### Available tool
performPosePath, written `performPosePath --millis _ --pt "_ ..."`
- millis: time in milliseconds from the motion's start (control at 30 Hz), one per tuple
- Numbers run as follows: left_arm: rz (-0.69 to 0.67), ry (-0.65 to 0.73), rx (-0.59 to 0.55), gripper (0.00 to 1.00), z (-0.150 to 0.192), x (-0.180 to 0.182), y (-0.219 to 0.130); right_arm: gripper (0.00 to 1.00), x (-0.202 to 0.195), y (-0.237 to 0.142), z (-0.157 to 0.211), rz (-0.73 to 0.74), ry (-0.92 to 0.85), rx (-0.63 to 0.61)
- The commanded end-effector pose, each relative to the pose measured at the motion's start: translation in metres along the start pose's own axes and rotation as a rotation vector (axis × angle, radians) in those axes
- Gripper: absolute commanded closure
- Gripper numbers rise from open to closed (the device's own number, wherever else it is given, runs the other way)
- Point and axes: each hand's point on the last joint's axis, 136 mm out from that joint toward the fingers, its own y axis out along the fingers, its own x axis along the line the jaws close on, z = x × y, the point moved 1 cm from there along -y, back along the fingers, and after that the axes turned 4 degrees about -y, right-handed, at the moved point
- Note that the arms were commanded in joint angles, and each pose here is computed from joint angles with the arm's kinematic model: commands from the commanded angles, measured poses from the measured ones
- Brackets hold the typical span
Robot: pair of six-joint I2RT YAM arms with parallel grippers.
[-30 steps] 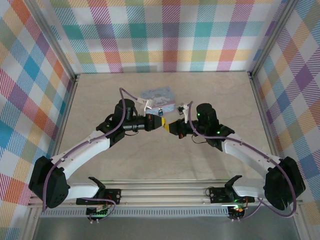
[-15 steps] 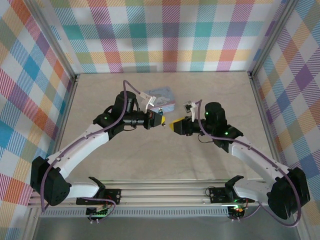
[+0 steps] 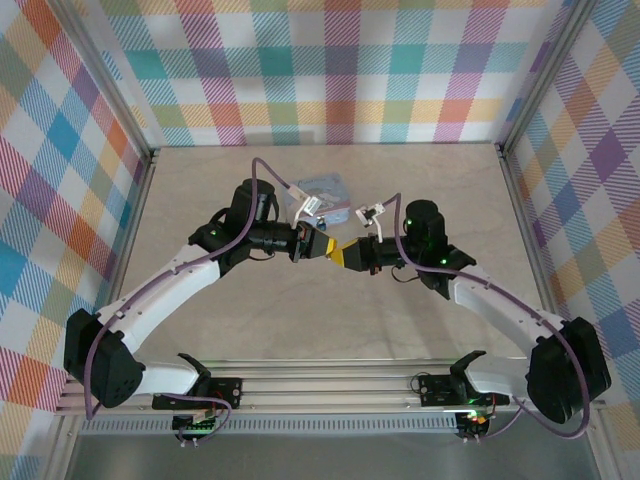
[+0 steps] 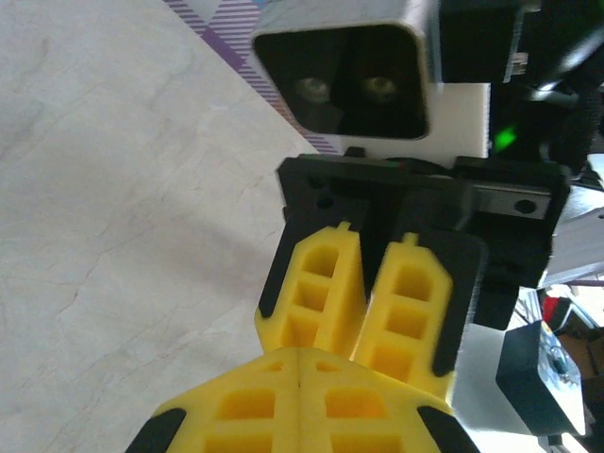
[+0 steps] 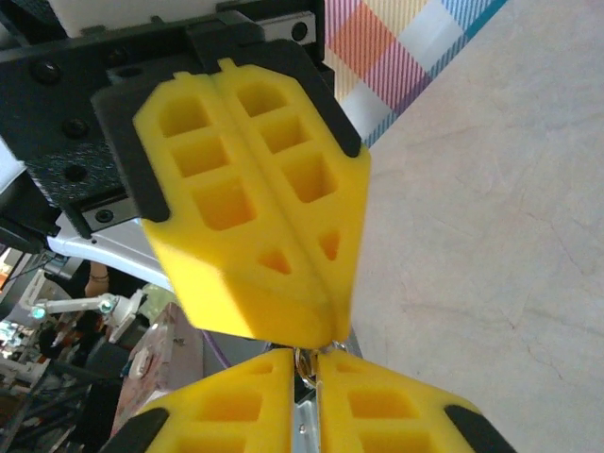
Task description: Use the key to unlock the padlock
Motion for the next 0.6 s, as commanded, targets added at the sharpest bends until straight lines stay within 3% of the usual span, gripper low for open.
performPosePath --millis 0,100,200,300,567 --pt "0.022 0.02 -0.032 1.0 -0.006 -0.005 -0.001 0.9 0.02 0.001 -0.008 -0.096 -0.07 0.006" --pt "0.017 0.02 -0.036 1.0 -0.005 -0.006 -0.002 0.88 0.018 0.001 -0.005 -0.087 -0.061 0.002" --pt "0.011 0.011 -0.054 1.0 -0.004 -0.004 -0.004 0.72 0.012 -0.001 -0.004 -0.047 -0.052 -0.022" --pt "0.005 0.003 -0.089 1.0 -0.003 -0.002 -0.005 0.63 0.008 -0.003 -0.003 -0.018 -0.05 -0.047" --pt "0.026 -0.03 -0.188 1.0 -0.009 -0.001 -0.007 0.58 -0.001 0.002 -0.005 -0.025 -0.031 -0.084"
